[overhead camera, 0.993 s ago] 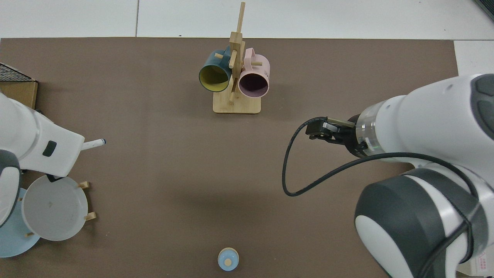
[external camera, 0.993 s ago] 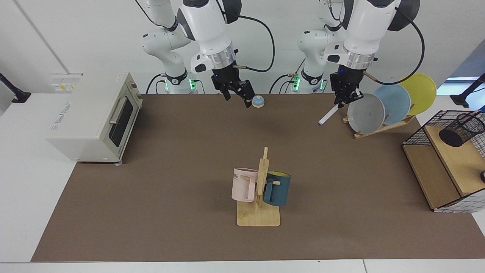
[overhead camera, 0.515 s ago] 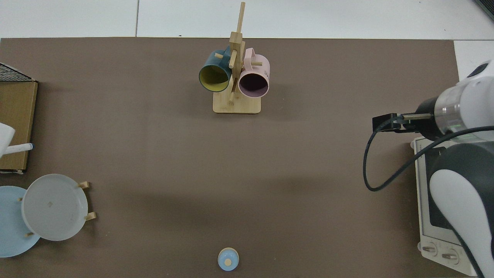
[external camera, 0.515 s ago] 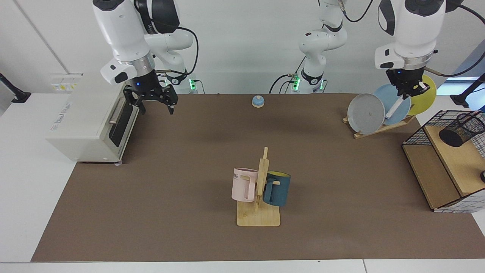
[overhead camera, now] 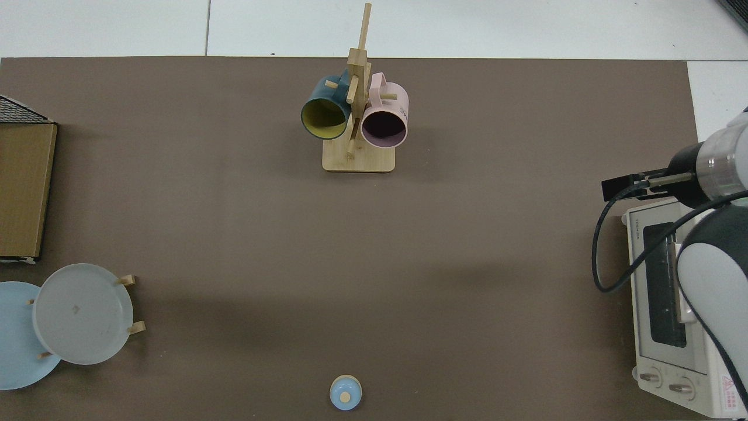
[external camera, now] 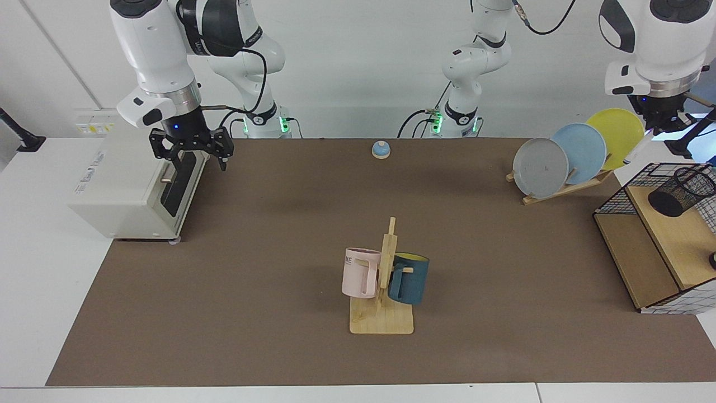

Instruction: Put markers into pen holder

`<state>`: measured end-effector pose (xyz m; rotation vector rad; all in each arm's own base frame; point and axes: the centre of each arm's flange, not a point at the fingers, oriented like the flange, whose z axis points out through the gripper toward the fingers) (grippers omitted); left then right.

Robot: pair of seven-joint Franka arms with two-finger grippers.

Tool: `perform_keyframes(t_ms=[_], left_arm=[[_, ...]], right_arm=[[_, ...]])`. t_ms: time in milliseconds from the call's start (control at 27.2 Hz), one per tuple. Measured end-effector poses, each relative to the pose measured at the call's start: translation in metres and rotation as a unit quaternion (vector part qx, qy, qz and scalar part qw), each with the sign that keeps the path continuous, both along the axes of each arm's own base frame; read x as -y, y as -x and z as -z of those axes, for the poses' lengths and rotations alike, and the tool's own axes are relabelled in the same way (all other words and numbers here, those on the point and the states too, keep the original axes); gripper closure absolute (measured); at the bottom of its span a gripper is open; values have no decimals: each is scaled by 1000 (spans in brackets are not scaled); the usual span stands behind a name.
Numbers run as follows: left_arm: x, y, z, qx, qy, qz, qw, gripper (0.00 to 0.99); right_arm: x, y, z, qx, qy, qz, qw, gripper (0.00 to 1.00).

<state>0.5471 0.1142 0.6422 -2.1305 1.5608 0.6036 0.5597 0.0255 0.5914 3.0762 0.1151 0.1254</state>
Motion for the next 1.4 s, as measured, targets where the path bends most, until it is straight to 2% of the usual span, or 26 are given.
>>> perform_keyframes(t_ms=[184, 478, 588, 809, 1176, 1397], left_arm=[[-20, -3, -5, -18, -42, 17, 999, 841], [-84, -3, -12, -17, -86, 43, 995, 841], [-100, -11, -7, -24, -109, 51, 992, 841], [-117, -29, 10, -23, -119, 67, 990, 841], [-107, -51, 49, -45, -107, 85, 990, 841], [-93, -57, 67, -73, -123, 66, 988, 841]], right_arm=[[8, 0, 0, 0, 0, 7, 1000, 0], [10, 0, 0, 0, 0, 9, 1000, 0], [10, 0, 0, 0, 0, 9, 1000, 0], [10, 0, 0, 0, 0, 9, 1000, 0], [10, 0, 0, 0, 0, 9, 1000, 0], [10, 0, 0, 0, 0, 9, 1000, 0]])
